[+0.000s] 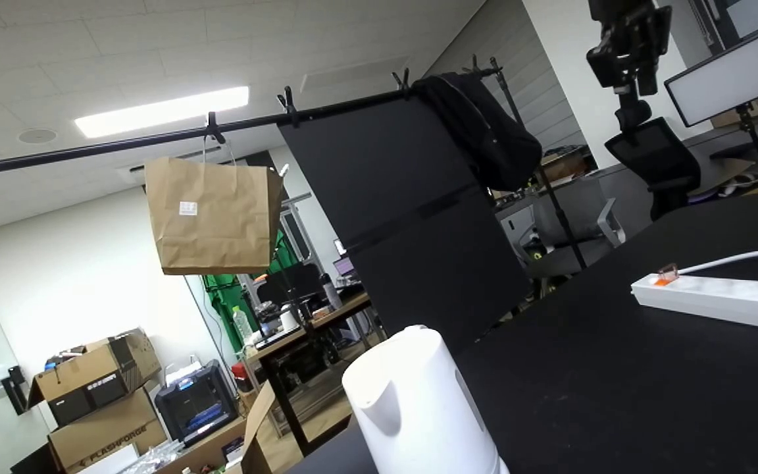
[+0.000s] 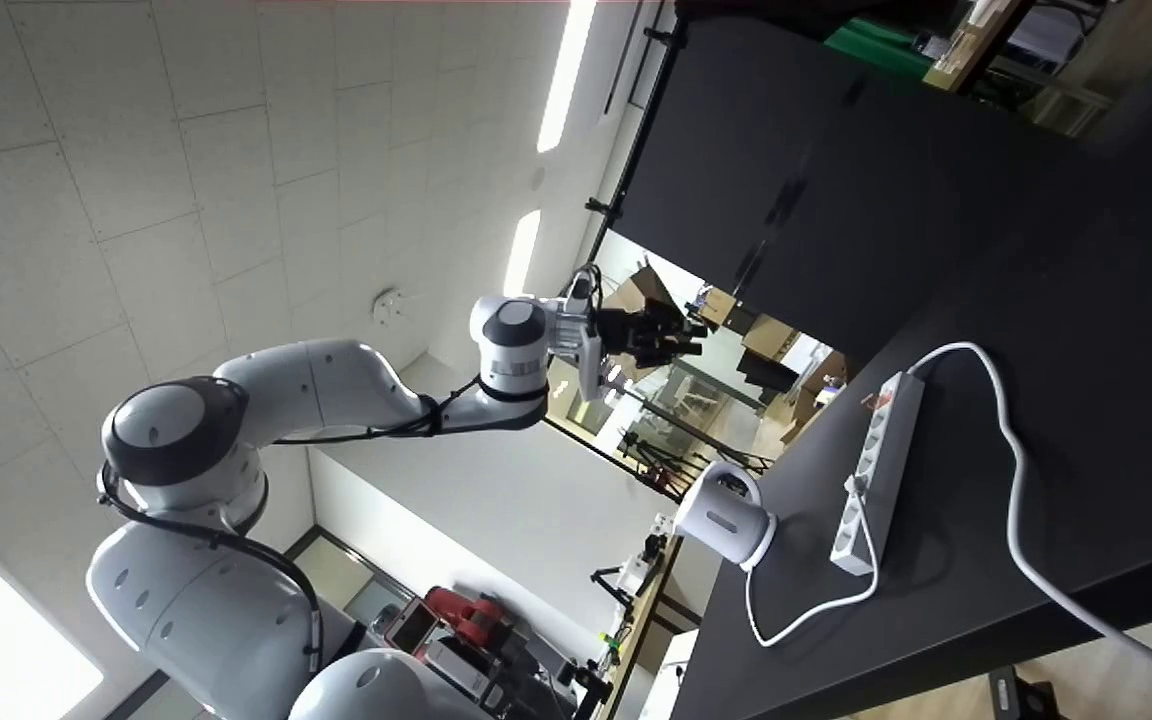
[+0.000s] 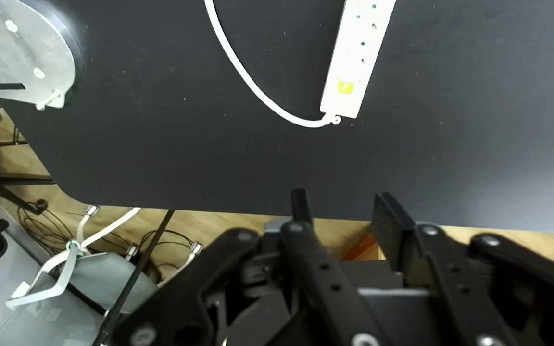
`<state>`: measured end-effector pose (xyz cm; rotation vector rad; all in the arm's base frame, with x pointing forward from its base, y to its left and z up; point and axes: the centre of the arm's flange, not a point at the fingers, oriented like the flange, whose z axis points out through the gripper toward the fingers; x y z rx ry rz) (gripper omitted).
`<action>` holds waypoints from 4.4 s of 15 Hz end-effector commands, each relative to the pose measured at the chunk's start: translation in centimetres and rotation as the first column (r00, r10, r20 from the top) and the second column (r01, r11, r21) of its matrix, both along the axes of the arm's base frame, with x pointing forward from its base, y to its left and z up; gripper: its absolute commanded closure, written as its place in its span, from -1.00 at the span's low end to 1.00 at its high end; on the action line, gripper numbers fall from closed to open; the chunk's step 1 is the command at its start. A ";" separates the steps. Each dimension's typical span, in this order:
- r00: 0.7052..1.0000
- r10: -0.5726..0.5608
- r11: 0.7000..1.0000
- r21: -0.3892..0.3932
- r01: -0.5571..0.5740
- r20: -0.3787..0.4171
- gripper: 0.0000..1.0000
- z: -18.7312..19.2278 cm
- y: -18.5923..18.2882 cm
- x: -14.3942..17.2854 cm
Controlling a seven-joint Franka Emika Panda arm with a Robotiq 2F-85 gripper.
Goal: Turn on the kettle
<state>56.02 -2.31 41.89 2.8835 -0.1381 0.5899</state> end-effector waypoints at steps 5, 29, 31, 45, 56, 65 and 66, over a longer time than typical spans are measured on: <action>1.000 0.004 1.000 0.005 -0.004 -0.002 0.78 -0.7 0.4 4.9; 0.958 0.135 0.969 0.169 -0.180 0.251 1.00 -2.4 12.1 9.8; 0.943 0.132 0.952 0.224 -0.206 0.305 1.00 -3.1 14.7 10.4; 0.944 0.192 0.913 0.304 -0.272 0.270 0.98 -4.8 20.8 11.0; 0.941 0.206 0.900 0.325 -0.290 0.268 1.00 -4.9 20.9 12.9; 0.948 0.237 0.817 0.485 -0.314 0.213 1.00 -6.6 22.2 17.5; 0.950 0.239 0.806 0.505 -0.310 0.203 1.00 -6.7 22.3 18.0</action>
